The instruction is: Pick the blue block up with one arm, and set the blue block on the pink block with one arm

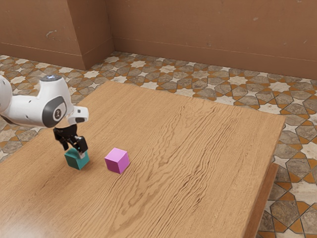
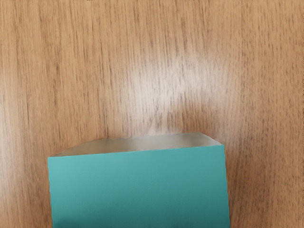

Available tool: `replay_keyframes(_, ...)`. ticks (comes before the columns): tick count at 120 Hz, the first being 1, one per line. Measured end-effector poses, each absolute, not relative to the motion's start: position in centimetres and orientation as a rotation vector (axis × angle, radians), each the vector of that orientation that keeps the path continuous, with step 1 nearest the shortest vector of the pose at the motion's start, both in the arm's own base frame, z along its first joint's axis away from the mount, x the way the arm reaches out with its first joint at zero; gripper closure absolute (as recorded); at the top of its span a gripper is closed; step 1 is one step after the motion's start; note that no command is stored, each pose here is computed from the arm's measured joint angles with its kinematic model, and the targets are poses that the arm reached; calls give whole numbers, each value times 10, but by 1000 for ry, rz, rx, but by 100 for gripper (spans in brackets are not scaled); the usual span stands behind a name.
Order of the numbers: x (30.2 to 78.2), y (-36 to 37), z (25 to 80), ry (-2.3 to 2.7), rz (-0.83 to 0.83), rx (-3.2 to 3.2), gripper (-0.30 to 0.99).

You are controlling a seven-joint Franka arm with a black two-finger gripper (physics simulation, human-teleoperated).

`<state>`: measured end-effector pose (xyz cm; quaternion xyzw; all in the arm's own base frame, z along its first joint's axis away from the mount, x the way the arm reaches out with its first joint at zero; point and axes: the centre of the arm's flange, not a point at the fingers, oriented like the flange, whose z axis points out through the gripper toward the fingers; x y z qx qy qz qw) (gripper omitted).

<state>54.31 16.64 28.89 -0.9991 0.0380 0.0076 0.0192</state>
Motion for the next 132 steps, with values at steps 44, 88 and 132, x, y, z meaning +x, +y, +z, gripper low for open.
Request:
replay_keyframes(44,544,171,269,140,68,-3112,0)
replay_keyframes(88,557,171,263,175,66,-3108,0)
replay_keyframes(132,557,171,259,188,76,-3109,24)
